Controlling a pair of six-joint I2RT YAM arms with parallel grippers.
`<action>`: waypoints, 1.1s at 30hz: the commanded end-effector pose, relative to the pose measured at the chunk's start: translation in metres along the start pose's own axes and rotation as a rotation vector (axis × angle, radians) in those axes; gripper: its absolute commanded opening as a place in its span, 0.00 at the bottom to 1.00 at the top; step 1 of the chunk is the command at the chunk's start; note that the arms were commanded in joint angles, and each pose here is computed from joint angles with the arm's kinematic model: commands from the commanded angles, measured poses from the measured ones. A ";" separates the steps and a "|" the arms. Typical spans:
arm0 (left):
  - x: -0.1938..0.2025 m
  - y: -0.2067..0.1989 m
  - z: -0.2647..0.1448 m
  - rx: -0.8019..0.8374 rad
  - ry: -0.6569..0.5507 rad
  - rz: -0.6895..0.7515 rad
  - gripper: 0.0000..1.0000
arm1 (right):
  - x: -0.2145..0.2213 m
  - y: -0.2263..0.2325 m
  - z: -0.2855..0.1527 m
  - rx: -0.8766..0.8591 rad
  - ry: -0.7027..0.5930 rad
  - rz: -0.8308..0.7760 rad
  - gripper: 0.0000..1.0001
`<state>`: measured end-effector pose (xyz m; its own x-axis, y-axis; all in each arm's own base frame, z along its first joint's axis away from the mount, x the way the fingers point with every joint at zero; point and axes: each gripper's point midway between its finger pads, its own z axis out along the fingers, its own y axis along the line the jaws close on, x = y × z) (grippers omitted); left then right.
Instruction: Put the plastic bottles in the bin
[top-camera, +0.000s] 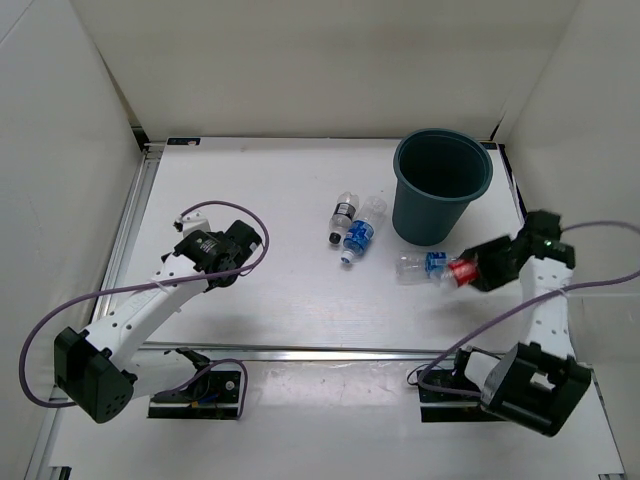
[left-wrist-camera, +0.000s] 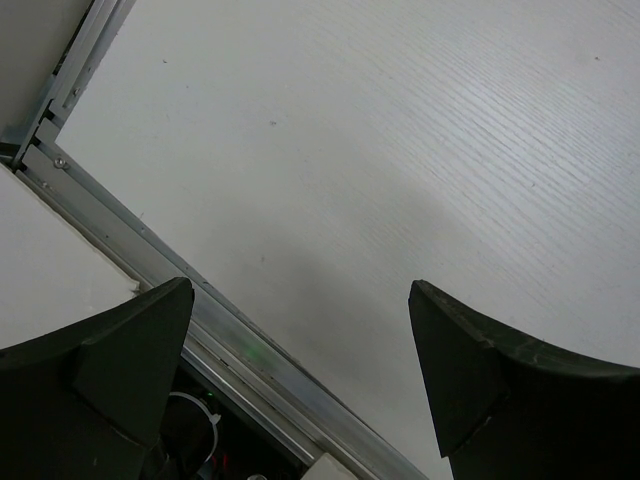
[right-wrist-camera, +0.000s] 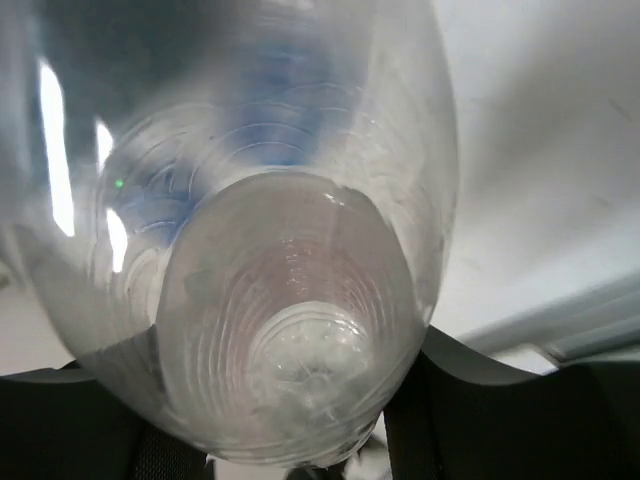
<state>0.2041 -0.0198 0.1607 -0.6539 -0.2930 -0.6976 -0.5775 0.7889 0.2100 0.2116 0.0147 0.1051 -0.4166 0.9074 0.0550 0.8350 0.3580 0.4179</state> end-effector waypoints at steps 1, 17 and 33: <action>0.004 0.006 -0.001 -0.018 0.009 0.016 1.00 | -0.009 0.057 -0.086 -0.179 -0.152 -0.089 0.39; -0.011 -0.014 -0.007 0.045 -0.001 0.024 1.00 | -0.091 0.351 -0.221 -0.714 -0.444 -0.564 0.55; -0.005 -0.026 -0.001 -0.006 0.027 0.044 1.00 | -0.087 0.296 -0.198 -0.418 -0.622 -0.556 1.00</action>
<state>0.2122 -0.0314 0.1540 -0.7053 -0.2614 -0.6589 -0.5422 0.7977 0.2640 0.4648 0.0455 0.3551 -0.5308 0.6142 -0.5840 0.2350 0.7687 0.5948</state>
